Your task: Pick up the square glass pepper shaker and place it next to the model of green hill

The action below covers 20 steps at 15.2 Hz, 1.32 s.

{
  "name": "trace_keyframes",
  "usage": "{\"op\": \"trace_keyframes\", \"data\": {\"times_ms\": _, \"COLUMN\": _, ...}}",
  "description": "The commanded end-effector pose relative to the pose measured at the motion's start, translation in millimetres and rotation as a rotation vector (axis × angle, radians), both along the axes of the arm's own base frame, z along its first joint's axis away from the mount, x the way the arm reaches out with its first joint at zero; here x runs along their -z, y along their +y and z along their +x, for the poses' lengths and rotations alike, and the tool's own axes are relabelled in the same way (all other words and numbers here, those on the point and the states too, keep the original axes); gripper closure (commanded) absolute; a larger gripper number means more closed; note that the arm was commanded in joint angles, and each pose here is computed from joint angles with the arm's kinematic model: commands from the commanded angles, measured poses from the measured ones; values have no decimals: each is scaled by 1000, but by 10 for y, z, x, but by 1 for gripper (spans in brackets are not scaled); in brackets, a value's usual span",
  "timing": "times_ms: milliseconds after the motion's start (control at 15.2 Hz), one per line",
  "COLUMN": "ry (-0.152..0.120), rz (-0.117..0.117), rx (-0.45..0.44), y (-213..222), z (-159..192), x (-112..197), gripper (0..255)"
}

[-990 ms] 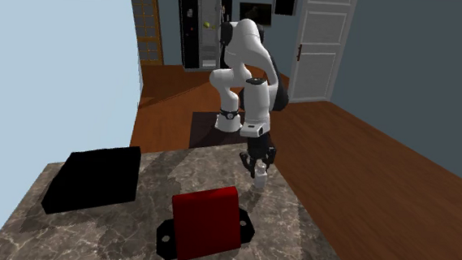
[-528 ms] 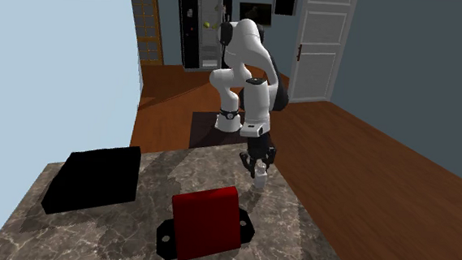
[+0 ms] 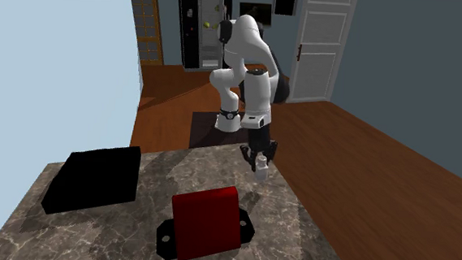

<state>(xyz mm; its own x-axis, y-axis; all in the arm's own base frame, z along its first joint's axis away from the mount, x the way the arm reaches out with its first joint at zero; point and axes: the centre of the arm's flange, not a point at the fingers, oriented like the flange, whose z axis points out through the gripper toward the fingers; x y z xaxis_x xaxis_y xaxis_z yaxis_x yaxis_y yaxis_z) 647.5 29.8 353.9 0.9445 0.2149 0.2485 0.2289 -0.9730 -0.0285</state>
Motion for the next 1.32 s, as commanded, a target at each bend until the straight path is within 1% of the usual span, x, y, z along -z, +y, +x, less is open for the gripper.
{"op": "trace_keyframes", "data": {"times_ms": 0, "ry": 0, "rz": 0, "rx": 0, "y": 8, "z": -6, "x": -107, "gripper": 255}}
{"op": "trace_keyframes", "data": {"times_ms": 1254, "ry": 0, "rz": 0, "rx": 0, "y": 8, "z": -6, "x": -1110, "gripper": 255}}
